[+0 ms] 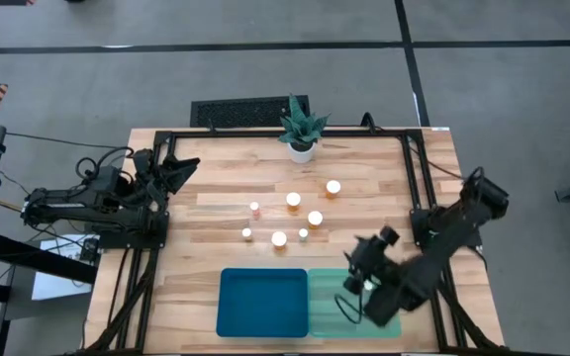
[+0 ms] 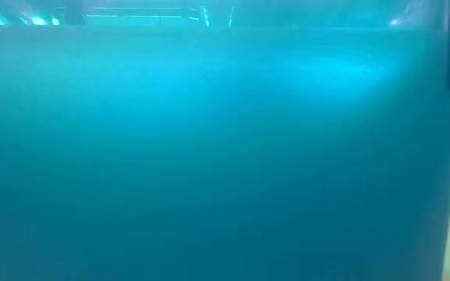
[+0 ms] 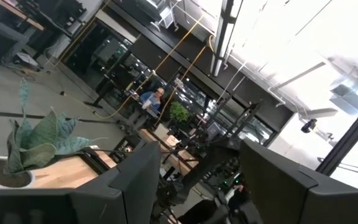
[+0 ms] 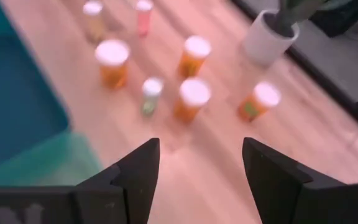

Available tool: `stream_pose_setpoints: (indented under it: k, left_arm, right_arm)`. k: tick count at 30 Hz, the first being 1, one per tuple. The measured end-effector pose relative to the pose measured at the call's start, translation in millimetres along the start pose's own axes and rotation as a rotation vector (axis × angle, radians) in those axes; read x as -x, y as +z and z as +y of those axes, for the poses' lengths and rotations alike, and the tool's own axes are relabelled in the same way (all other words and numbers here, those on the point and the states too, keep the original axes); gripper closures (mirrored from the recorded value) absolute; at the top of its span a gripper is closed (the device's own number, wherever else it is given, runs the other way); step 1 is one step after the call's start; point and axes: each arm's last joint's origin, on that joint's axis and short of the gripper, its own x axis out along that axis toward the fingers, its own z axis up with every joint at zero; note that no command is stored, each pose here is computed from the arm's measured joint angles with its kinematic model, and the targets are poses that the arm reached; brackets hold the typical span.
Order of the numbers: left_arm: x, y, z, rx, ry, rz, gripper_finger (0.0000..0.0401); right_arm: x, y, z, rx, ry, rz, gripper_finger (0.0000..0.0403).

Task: Pick and place medicine bottles into bin by pill shape (circle, oval)
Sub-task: Put the large orange pill bottle into the blue bin

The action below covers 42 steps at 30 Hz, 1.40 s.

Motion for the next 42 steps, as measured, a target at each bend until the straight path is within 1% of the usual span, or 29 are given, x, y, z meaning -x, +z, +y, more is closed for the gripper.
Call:
stream_pose_setpoints:
  k: [5,8,11,13,17,23,29,32,34,36,42]
  left_arm:
    - [0.0,0.3,0.0,0.001,0.002,-0.005,0.0187]
    - [0.0,0.5,-0.2,-0.019,0.001,-0.007,0.0187]
    - [0.0,0.5,-0.2,-0.029,0.002,-0.007,0.0187]
    - [0.0,0.6,-0.2,-0.037,0.001,-0.008,0.0187]
    - [0.0,0.7,-0.2,-0.043,0.003,-0.010,0.0187]
    - [0.0,0.7,-0.2,-0.043,0.003,-0.011,0.0187]
    - [0.0,0.8,-0.3,-0.045,0.002,-0.012,0.0187]
    - [0.0,1.6,-0.9,-0.053,-0.003,-0.019,0.0187]
    - [0.0,2.0,-1.1,-0.061,-0.005,-0.023,0.0187]
    - [0.1,2.1,-1.2,-0.063,-0.007,-0.024,0.0187]
    - [0.0,1.7,-0.9,-0.065,-0.004,-0.020,0.0187]
  right_arm:
    - [-2.3,37.7,-37.6,-0.036,0.013,-0.042,0.0163]
    - [-3.3,54.2,-59.0,-0.084,0.048,-0.077,0.0163]
    - [-9.7,67.1,-73.5,-0.139,0.106,-0.134,0.0163]
    - [-19.0,74.2,-75.2,-0.139,0.176,-0.152,0.0163]
    - [-49.6,83.4,-63.9,-0.072,0.314,-0.154,0.0163]
    - [-96.5,94.2,-38.7,0.072,0.451,-0.147,0.0163]
    - [-133.2,99.4,-16.4,0.123,0.632,-0.162,0.0163]
    - [-146.7,96.4,-5.1,0.188,0.674,-0.178,0.0163]
    - [-153.6,92.3,0.9,0.227,0.674,-0.174,0.0163]
    - [-162.1,89.5,8.7,0.240,0.676,-0.183,0.0163]
    - [-187.3,77.1,21.1,0.258,0.684,-0.131,0.0162]
